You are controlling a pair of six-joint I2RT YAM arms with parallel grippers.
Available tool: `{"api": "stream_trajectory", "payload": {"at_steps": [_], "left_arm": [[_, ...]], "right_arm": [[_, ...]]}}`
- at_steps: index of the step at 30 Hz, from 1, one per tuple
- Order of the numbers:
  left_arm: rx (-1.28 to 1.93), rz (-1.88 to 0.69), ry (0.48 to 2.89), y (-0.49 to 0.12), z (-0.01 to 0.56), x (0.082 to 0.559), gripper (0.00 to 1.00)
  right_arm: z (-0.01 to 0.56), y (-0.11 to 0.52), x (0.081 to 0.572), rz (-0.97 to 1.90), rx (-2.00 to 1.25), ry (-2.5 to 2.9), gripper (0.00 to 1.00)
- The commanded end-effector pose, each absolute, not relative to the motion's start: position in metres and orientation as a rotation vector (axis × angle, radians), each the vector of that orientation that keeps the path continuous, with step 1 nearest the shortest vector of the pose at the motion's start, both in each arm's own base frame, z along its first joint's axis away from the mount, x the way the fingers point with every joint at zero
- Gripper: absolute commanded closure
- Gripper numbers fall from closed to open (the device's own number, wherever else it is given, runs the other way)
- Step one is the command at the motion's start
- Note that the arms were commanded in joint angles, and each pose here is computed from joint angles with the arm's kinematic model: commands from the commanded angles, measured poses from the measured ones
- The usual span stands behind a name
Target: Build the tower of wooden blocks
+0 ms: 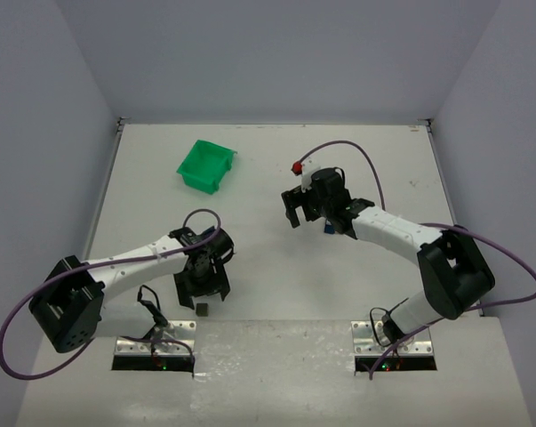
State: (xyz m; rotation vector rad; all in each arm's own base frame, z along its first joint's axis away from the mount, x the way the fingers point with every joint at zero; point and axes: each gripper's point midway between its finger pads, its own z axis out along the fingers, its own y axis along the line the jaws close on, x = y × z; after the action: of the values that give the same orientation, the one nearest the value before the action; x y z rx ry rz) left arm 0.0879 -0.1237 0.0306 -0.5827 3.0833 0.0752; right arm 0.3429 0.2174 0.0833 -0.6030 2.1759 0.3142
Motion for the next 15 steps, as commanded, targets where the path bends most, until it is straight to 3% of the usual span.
{"api": "stream_trajectory", "payload": {"at_steps": [1, 7, 12, 15], "left_arm": [[-0.672, 0.161, 3.035, -0.116, 0.021, 0.088, 0.27], [-0.690, 0.171, 2.960, -0.113, 0.023, 0.102, 0.28], [-0.651, 0.244, 2.995, -0.112, 0.019, 0.101, 0.45], [-0.623, 0.251, 3.015, -0.112, 0.018, 0.100, 0.47]], "right_arm": [[0.090, 0.213, 0.353, 0.279, -0.561, 2.138, 0.01], [0.084, 0.212, 0.357, 0.257, -0.559, 2.150, 0.01], [0.081, 0.206, 0.361, 0.217, -0.546, 2.162, 0.01], [0.080, 0.206, 0.362, 0.214, -0.548, 2.165, 0.01]]}}
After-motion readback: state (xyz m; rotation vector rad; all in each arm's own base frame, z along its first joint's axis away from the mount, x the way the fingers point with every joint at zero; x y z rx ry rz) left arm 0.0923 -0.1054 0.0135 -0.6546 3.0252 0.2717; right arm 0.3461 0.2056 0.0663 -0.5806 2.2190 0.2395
